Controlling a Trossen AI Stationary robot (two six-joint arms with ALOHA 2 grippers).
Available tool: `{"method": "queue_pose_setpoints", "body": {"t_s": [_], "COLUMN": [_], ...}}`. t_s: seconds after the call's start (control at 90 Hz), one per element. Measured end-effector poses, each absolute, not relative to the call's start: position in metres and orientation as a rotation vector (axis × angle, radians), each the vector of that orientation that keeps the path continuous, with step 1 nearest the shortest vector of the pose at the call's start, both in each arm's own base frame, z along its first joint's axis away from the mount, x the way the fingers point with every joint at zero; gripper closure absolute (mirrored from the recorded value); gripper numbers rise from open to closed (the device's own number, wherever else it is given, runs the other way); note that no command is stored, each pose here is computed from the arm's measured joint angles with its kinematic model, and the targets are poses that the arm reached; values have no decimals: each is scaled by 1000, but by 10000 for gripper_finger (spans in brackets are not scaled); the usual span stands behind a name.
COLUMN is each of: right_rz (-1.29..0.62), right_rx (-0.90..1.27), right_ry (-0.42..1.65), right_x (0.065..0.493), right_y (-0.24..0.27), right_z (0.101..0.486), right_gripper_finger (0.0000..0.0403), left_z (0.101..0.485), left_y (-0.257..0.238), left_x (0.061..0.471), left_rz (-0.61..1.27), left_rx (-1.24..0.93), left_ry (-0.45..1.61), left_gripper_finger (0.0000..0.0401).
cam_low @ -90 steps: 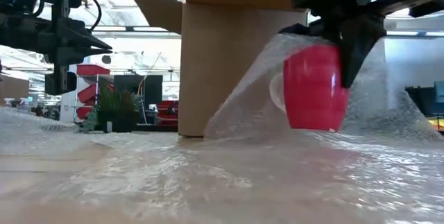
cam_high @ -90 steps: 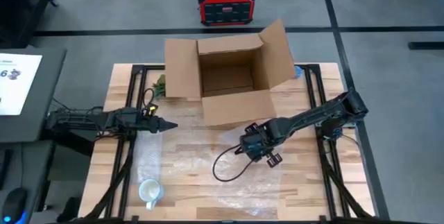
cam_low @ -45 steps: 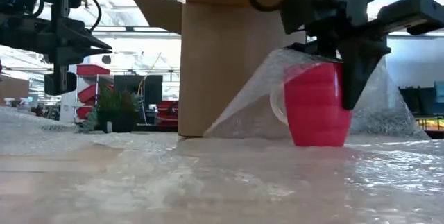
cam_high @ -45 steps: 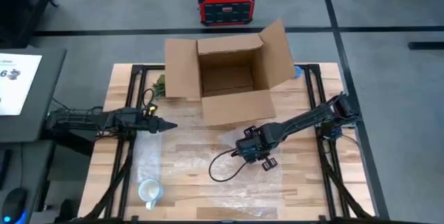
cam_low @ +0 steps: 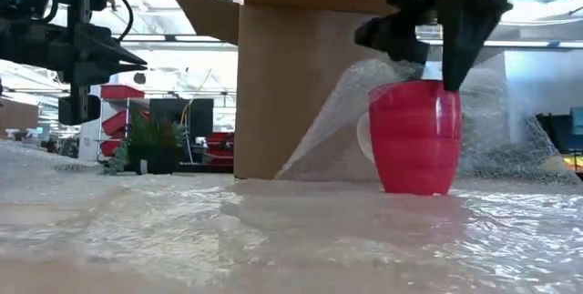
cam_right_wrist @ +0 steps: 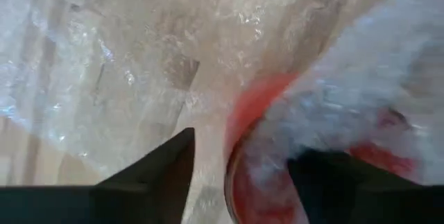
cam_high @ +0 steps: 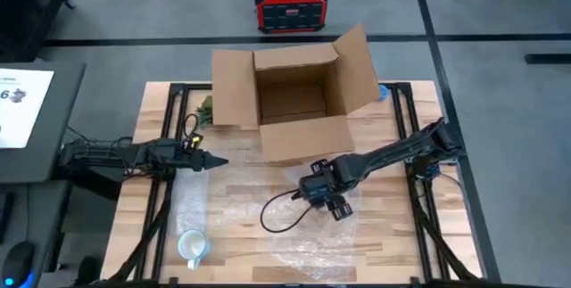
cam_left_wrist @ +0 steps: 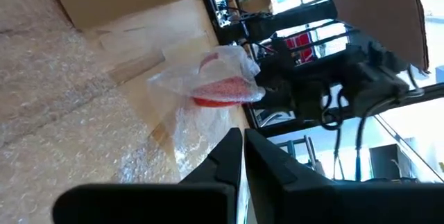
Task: Wrap mug
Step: Wrap the red mug with bubble wrap
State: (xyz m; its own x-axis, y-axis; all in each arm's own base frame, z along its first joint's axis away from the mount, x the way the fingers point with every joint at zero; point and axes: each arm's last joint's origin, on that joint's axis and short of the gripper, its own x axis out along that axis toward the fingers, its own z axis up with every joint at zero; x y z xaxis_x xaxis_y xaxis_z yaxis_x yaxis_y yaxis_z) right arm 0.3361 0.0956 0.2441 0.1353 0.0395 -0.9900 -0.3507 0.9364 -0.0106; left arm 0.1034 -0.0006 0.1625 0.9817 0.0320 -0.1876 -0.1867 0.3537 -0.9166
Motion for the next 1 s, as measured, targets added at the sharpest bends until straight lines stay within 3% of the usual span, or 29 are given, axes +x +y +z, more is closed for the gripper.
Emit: {"method": "queue_pose_setpoints", "body": {"t_s": [0.389,0.644,0.778,1.0], "right_rz": [200,343,354,218], "right_rx": [-104,114,155,158], "right_ry": [1371,1044,881,1011], "right_x": [319,312,318,331], "right_y": [138,236,279,300], "right_z": [293,295,276,204], "right_gripper_finger": [172,179,179,179], "left_z": [162,162,162,162], "left_y": [-1,-1,-2,-2], "left_x": [103,103,103,103], "left_rz": [140,131,100,95], "left_rx": [-1191,-1192,-1196,-1217], "left_ry": [147,154,180,184], "left_gripper_finger": [401,401,401,401]}}
